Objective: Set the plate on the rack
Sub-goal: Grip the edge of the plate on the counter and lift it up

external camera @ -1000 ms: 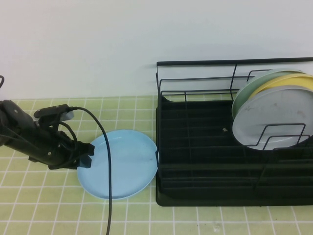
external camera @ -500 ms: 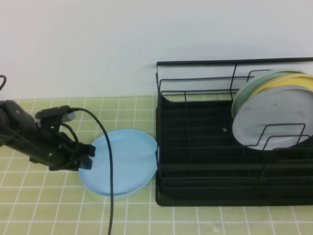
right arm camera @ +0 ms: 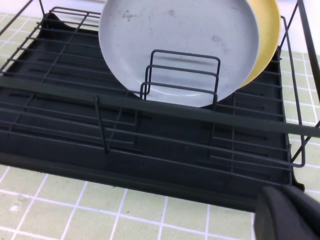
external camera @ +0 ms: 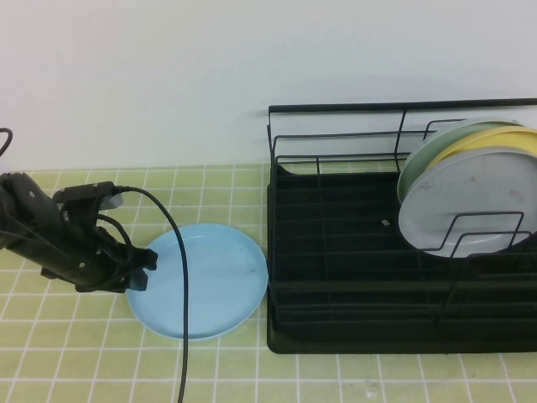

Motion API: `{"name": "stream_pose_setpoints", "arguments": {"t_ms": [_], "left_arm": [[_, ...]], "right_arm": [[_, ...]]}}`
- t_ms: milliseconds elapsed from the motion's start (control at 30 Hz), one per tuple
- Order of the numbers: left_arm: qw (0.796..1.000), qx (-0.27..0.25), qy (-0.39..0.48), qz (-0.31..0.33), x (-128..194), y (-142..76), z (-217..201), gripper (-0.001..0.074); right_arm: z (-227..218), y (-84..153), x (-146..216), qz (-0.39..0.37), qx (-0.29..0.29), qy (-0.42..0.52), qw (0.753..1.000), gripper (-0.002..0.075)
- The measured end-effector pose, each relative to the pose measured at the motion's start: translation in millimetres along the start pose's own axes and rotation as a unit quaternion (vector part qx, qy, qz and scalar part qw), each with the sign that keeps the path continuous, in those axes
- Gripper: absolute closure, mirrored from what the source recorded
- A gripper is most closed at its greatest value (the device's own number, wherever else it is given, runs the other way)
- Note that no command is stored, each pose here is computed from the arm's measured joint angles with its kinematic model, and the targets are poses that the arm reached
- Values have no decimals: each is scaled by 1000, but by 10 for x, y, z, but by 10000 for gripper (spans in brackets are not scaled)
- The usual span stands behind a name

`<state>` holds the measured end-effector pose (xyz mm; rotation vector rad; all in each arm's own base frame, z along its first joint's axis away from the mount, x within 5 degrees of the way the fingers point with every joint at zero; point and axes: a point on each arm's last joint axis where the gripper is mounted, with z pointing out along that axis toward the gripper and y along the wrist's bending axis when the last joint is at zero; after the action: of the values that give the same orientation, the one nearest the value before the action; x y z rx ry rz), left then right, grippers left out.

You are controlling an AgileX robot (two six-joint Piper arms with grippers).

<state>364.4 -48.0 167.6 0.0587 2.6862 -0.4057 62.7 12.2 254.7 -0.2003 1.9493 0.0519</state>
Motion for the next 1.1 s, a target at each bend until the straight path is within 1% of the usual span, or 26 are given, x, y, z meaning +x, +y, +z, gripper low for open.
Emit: {"name": "stream_pose_setpoints", "arguments": {"t_ms": [100, 300, 367, 433, 533, 767, 867, 967, 1100], "left_arm": [[1000, 0, 0, 0, 0, 0, 0, 561], [1000, 1, 3, 7, 5, -2, 0, 563], [1000, -1, 5, 15, 8, 1, 0, 580], [1000, -1, 8, 18, 15, 3, 0, 625], [1000, -4, 13, 26, 24, 8, 0, 730], [999, -4, 18, 30, 33, 9, -1, 734], [999, -2, 13, 40, -31, -20, -71, 734], [998, -6, -3, 67, -145, -62, -276, 735], [995, -13, -53, 80, -270, -63, -702, 735]], "right_arm": [[0, 0, 0, 0, 0, 0, 1000, 727], [0, 0, 0, 0, 0, 0, 1000, 727], [0, 0, 0, 0, 0, 0, 1000, 727], [0, 0, 0, 0, 0, 0, 1000, 727], [0, 0, 0, 0, 0, 0, 1000, 727], [0, 3, -1, 3, -2, -1, 1000, 727], [0, 9, -3, 8, -5, -2, 1000, 727], [0, 9, -3, 8, -5, -2, 1000, 727], [0, 10, -4, 9, -5, -2, 1000, 727]]}}
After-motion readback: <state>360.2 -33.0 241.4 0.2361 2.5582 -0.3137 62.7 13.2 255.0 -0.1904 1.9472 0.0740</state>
